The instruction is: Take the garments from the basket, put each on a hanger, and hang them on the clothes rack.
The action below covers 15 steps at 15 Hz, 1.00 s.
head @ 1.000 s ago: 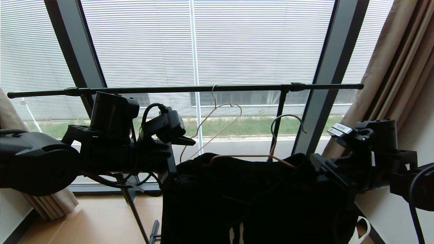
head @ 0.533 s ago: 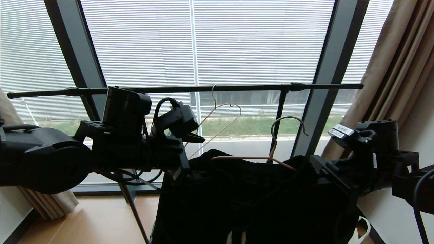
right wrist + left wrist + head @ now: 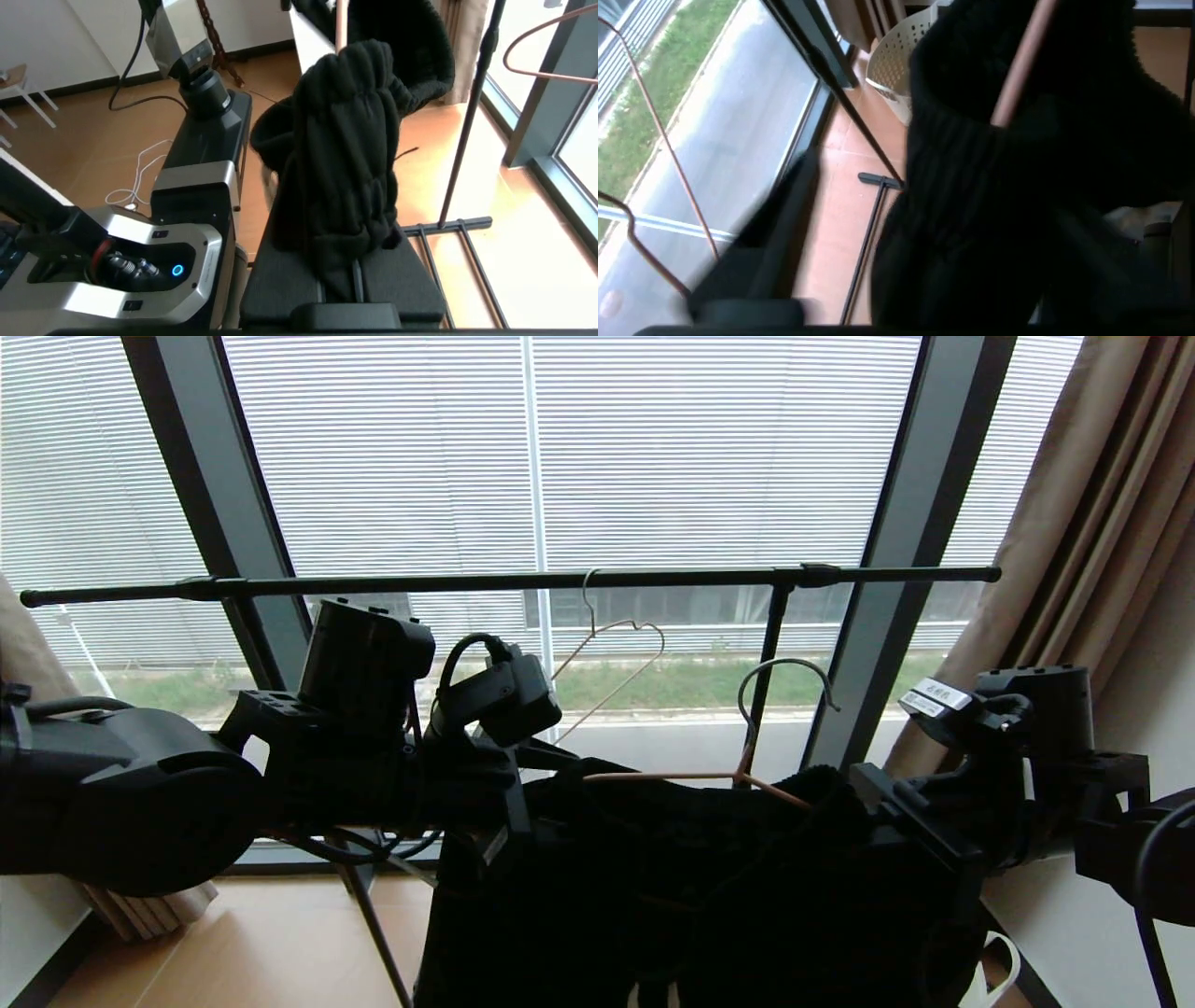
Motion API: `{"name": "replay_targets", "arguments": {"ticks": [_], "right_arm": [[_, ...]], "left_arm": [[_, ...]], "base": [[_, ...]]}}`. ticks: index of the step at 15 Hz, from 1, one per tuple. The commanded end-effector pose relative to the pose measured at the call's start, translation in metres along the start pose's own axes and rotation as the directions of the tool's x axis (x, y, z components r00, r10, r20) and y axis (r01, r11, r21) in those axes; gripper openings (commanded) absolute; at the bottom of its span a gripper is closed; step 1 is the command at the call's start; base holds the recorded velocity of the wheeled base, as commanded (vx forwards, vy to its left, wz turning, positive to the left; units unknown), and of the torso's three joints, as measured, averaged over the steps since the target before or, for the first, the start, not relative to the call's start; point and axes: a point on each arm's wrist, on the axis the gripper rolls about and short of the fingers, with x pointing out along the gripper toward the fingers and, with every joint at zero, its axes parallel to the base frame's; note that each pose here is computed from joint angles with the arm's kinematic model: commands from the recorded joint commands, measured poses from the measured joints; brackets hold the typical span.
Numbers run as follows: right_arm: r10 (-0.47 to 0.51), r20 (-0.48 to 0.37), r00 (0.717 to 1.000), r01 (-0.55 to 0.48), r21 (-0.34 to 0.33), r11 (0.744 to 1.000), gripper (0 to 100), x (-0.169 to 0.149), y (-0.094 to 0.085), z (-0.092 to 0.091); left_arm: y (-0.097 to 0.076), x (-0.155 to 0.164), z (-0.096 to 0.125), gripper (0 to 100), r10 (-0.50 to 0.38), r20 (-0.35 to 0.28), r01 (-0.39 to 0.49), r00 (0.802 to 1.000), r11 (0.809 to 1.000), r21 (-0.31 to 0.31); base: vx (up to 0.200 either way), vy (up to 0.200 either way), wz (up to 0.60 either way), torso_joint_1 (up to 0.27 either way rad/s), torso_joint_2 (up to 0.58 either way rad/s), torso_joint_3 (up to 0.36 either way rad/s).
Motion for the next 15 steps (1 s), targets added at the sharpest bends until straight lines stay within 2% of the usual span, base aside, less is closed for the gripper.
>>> {"name": "replay_targets", "arguments": {"ticks": [1,4,9,10,15], "right_arm": [[-0.001,-0.002,1.000,0.001,0.008,1.000,0,0.001,-0.003,-0.001],[-0.014,0.000,1.000,0.014,0.001,1.000,0,0.000,-0.005,0.002],[-0.022,0.001,1.000,0.022,0.045,0.999,0,0.000,-0.011,0.002],[-0.028,0.002,1.000,0.028,0.045,0.999,100,-0.002,-0.011,0.002],[-0.096,0.036,0.995,0.095,0.019,0.995,100,-0.025,-0.017,0.006]], "left_arm": [[-0.001,0.000,-0.001,0,-0.004,0.000,0.004,1.000,1.000,0.001],[0.000,-0.001,-0.003,0,-0.013,0.003,0.013,1.000,1.000,-0.009],[0.001,-0.003,-0.003,0,-0.007,0.004,0.007,1.000,0.999,-0.050],[0.003,-0.005,-0.005,0,0.000,0.001,0.000,1.000,0.998,-0.061],[0.002,-0.030,-0.011,0,0.054,0.000,-0.054,0.999,0.996,-0.078]], "base": [[0.000,0.000,0.00,0.000,0.00,0.000],[0.000,0.000,0.00,0.000,0.00,0.000],[0.000,0.000,0.00,0.000,0.00,0.000],[0.000,0.000,0.00,0.000,0.00,0.000],[0.000,0.000,0.00,0.000,0.00,0.000]]}}
